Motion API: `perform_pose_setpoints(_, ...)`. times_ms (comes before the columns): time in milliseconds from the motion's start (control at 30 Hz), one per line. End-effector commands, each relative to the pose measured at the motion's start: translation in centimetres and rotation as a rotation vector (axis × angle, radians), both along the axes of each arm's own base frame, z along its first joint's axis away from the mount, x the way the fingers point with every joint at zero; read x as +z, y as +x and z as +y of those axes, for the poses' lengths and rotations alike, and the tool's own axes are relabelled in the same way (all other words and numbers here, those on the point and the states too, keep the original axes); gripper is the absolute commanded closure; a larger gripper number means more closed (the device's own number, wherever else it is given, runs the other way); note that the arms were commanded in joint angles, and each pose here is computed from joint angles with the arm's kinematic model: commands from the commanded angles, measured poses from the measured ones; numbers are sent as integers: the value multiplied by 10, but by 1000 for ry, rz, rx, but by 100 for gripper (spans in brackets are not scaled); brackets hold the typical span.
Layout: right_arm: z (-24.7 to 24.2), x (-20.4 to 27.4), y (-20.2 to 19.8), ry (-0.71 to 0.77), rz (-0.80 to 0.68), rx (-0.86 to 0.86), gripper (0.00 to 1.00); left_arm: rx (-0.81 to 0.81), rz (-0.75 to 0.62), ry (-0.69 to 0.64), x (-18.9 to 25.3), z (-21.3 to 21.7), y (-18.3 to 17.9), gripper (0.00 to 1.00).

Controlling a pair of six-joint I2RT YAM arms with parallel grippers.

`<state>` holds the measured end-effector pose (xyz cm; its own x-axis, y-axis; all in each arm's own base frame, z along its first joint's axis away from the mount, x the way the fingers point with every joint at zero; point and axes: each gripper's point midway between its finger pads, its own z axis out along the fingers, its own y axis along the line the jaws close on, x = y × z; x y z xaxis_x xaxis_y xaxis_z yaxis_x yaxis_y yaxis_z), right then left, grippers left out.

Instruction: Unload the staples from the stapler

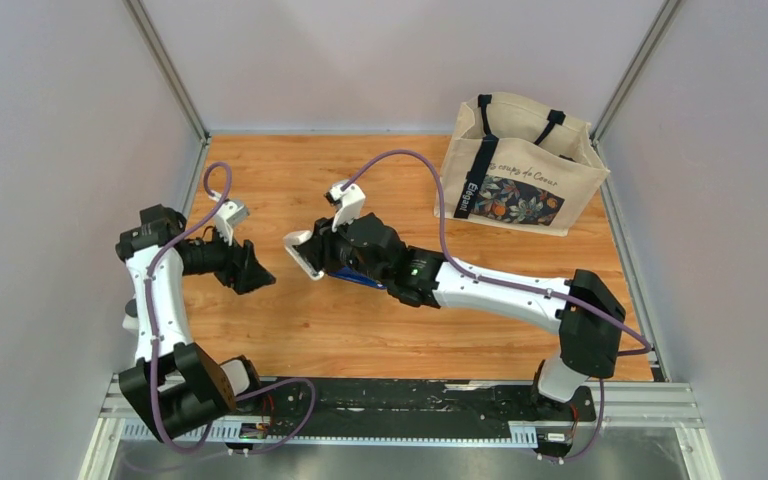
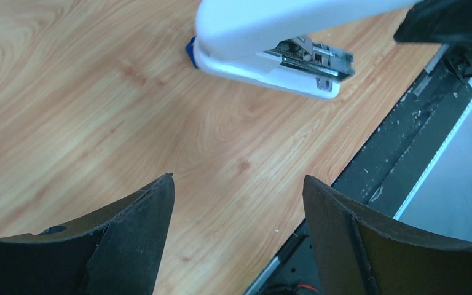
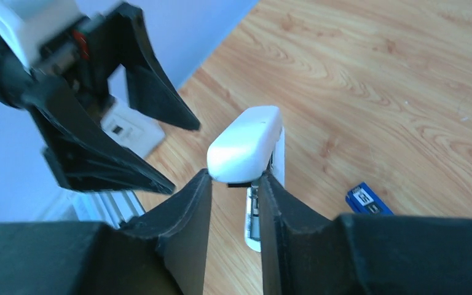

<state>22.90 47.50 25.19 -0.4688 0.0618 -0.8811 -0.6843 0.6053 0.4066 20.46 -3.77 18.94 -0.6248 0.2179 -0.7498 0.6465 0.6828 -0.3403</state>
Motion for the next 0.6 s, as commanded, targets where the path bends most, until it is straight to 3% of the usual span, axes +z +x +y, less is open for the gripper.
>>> perform_pose_setpoints(0, 2, 64, 5, 254, -10, -52, 100, -167, 35, -160, 25, -40, -30, 15)
perform_pose_setpoints(233, 9, 56, 6, 290, 39, -57, 100, -215, 22, -231, 29, -58, -28, 14)
perform_pose_setpoints(567, -23, -77, -7, -57, 145, -86, 100, -96, -24, -105, 16, -29, -13, 19)
